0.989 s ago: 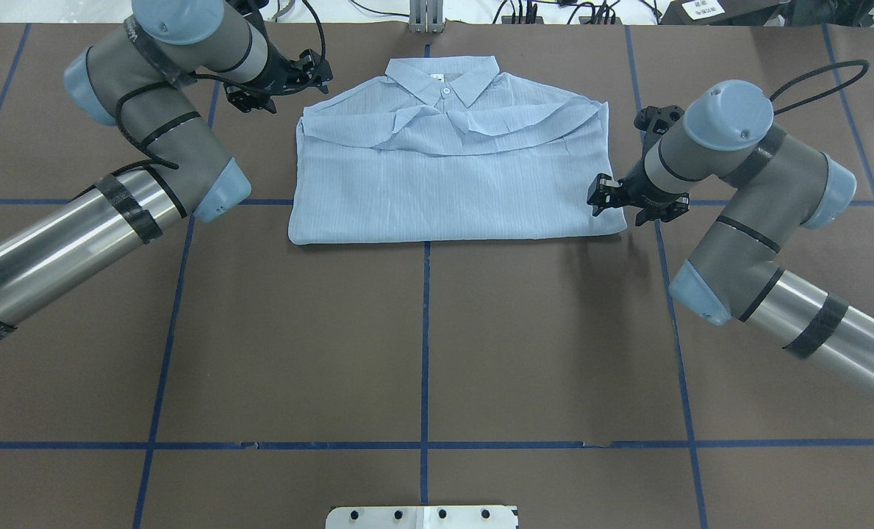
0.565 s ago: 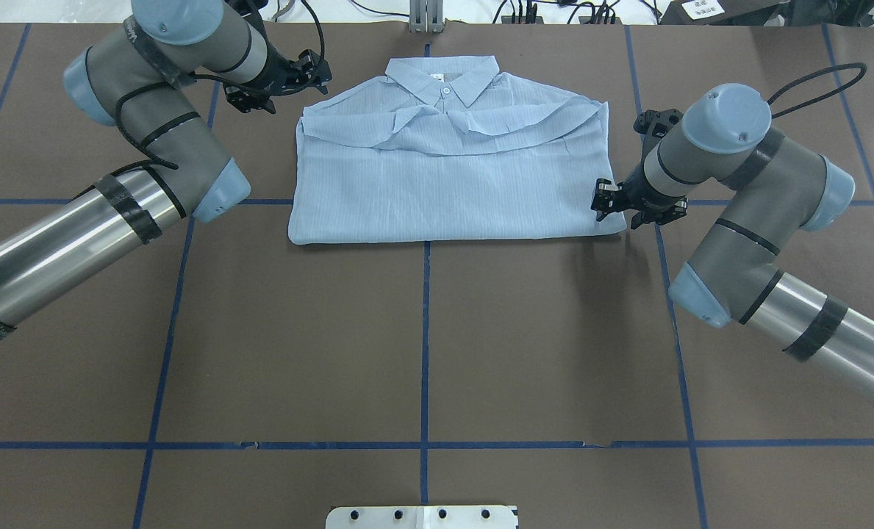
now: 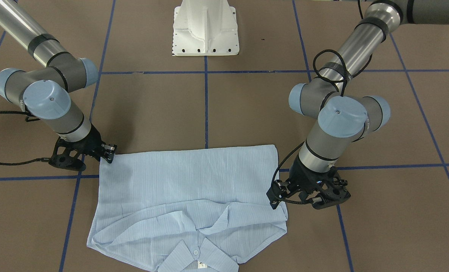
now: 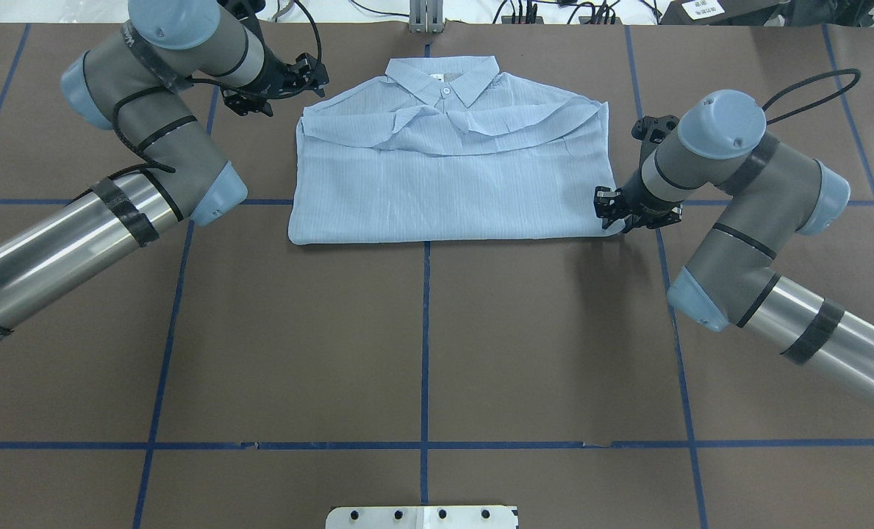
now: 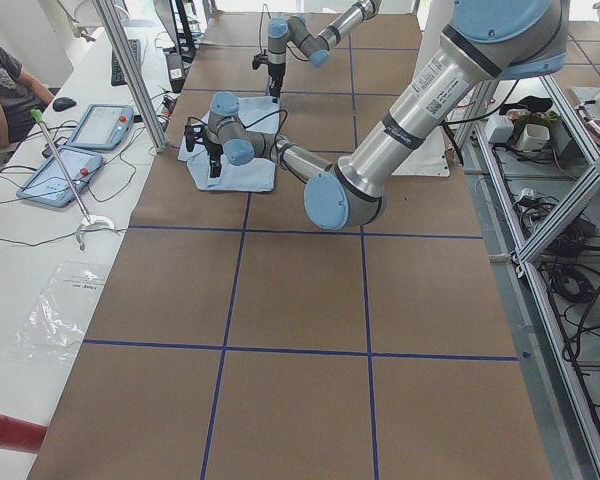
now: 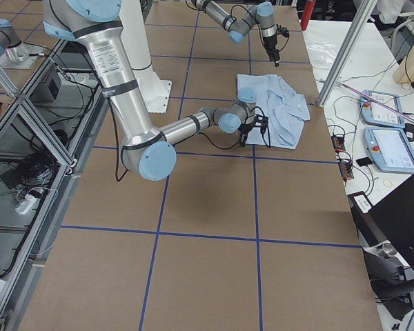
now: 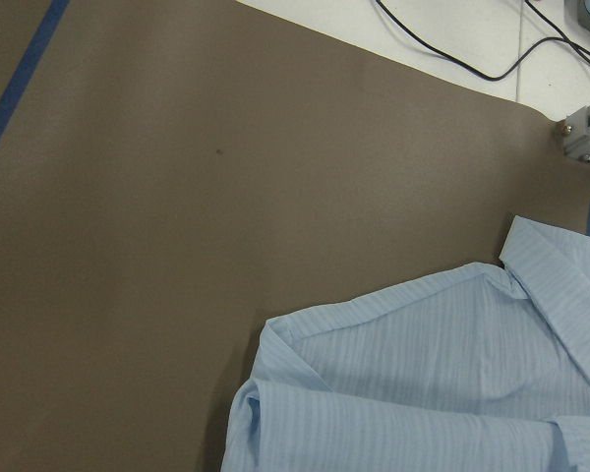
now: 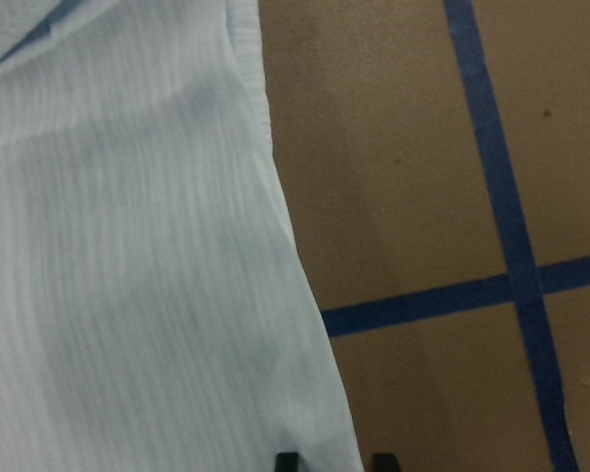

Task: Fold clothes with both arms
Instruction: 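Grasp the shirt edge with the right gripper and drag it toward the robot, then move the left gripper to the nearest shirt edge while the right gripper nears the collar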

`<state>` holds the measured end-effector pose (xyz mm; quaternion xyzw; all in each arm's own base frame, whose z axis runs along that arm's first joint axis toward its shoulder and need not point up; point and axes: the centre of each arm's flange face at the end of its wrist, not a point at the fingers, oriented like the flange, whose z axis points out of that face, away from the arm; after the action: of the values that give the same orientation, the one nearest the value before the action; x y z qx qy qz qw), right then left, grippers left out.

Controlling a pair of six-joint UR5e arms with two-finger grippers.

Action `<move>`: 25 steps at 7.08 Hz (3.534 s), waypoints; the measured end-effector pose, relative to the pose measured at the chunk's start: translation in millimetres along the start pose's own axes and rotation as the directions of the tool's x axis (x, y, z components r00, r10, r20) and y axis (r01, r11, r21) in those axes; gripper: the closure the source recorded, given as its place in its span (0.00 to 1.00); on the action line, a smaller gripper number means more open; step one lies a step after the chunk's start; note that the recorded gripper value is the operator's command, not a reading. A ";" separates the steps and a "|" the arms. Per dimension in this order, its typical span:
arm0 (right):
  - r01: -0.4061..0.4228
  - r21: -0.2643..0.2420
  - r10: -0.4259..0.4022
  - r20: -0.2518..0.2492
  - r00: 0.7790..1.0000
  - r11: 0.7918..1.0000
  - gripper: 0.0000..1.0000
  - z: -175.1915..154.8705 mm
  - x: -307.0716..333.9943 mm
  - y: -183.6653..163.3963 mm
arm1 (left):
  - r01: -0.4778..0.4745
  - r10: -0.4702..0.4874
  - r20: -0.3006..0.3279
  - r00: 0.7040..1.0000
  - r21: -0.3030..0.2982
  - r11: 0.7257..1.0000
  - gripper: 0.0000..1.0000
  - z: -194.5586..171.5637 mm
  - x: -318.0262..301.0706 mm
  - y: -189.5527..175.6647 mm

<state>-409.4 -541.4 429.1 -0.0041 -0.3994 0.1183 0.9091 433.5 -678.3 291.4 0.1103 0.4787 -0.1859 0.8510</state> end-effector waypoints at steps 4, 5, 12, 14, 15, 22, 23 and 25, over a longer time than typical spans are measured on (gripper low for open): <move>-0.001 -0.047 0.003 0.044 0.999 0.999 1.00 -24.5 17.8 21.1 | 0.000 0.000 -0.003 1.000 0.005 1.000 0.03 -2.1 -1.1 0.1; 0.013 -0.068 -0.008 0.075 0.997 0.998 1.00 -49.4 43.5 48.4 | -0.001 0.002 -0.009 1.000 0.008 1.000 0.03 -6.7 -4.1 2.2; 0.317 -0.424 -0.197 0.302 0.933 0.848 0.54 -124.6 90.8 283.0 | 0.015 -0.014 -0.069 0.997 0.022 1.000 0.02 -44.1 -15.3 23.7; 0.365 -0.479 -0.209 0.349 0.914 0.799 0.00 -118.8 79.1 326.1 | 0.010 -0.009 -0.077 0.997 0.020 1.000 0.01 -46.4 -14.9 28.4; 0.369 -0.448 -0.212 0.363 0.907 0.814 0.00 -118.8 69.7 325.6 | 0.000 0.001 -0.085 0.996 0.010 1.000 0.01 -45.9 -10.6 37.8; 0.155 -0.033 -0.129 0.401 0.907 0.987 0.00 -160.9 29.4 120.0 | -0.014 -0.004 -0.101 0.995 -0.170 0.985 0.01 -31.4 60.8 215.7; 0.128 -0.010 -0.114 0.383 0.917 0.992 0.00 -156.2 35.1 105.8 | -0.012 -0.002 -0.080 0.997 -0.178 0.984 0.02 -31.3 66.0 236.4; 0.099 0.044 -0.108 0.352 0.930 0.994 0.00 -148.7 38.4 96.3 | -0.003 0.001 -0.014 1.000 -0.179 0.984 0.07 -15.9 67.6 276.1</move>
<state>-296.6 -426.5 345.8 0.0499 -0.5545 0.0741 0.8274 569.7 -436.5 228.0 0.0353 0.4992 -0.1405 0.8543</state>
